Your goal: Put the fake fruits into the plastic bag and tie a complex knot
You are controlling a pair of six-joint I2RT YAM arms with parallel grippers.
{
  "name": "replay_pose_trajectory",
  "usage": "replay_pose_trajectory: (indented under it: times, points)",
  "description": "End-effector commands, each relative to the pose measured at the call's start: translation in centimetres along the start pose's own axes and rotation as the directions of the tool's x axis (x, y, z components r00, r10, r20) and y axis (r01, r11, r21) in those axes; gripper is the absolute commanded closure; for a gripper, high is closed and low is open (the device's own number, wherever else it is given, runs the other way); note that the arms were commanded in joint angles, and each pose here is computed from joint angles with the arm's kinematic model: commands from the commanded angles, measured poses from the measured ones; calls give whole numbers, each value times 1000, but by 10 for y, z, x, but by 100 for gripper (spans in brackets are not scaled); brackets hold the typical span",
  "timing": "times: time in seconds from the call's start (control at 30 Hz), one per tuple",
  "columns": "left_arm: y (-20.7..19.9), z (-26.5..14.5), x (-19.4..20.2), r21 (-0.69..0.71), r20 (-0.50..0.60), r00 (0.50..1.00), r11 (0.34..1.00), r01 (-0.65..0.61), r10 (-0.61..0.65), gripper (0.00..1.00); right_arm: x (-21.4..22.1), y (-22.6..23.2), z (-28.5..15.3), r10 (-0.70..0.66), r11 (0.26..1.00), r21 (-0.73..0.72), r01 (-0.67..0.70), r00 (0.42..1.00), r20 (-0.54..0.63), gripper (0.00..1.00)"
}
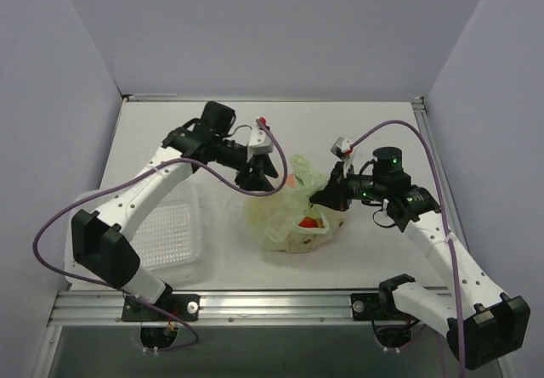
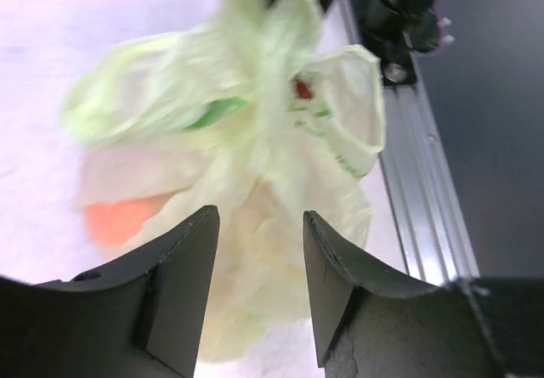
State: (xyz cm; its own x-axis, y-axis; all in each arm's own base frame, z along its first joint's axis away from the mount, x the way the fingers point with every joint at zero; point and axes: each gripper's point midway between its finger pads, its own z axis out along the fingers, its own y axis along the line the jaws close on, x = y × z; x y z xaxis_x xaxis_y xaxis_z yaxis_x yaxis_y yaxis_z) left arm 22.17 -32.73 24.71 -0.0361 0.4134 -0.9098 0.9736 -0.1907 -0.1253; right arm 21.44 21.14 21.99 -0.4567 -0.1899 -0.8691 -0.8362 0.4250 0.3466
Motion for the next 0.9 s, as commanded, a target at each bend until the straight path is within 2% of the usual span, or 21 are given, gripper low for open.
replay_pose_trajectory:
  times: [0.0,0.1,0.17,0.2,0.23,0.33,0.5,0.67,0.77,0.8,0.87]
  points:
    - [-1,-50,-28,-87,96,995,996,-2,11,45,-8,11,-1,-92,994,-59,94,995,39,100]
    - [12,-57,-31,-130,108,994,991,37,-23,43,-7,14,-1,-161,983,-80,164,986,41,100]
    - [22,-58,-42,-149,131,991,988,30,-11,34,-8,15,-1,-190,977,-87,193,981,41,100]
    - [28,-54,-42,-137,146,987,987,89,-69,34,-7,17,-1,-199,974,-98,202,979,34,100]
    - [34,-55,-54,-144,170,984,987,76,-51,30,-7,17,-1,-242,964,-102,244,970,35,100]
    - [45,-48,-62,-104,200,973,985,141,-118,29,-6,18,-2,-312,943,-110,313,950,22,100]
    - [41,-33,-75,-24,215,974,997,80,-73,27,-10,19,-2,-370,921,-121,369,929,15,100]
    - [31,-15,-65,34,198,977,997,72,-77,29,-14,18,0,-405,906,-123,404,914,17,100]
    - [30,-9,-63,53,195,978,996,70,-79,37,-12,17,0,-408,906,-120,406,913,7,100]
    - [30,-8,-65,55,197,978,997,61,-71,52,-11,16,0,-403,909,-116,400,915,1,100]
    - [29,-8,-68,61,201,977,997,54,-65,68,-10,12,0,-389,918,-92,387,921,-11,100]
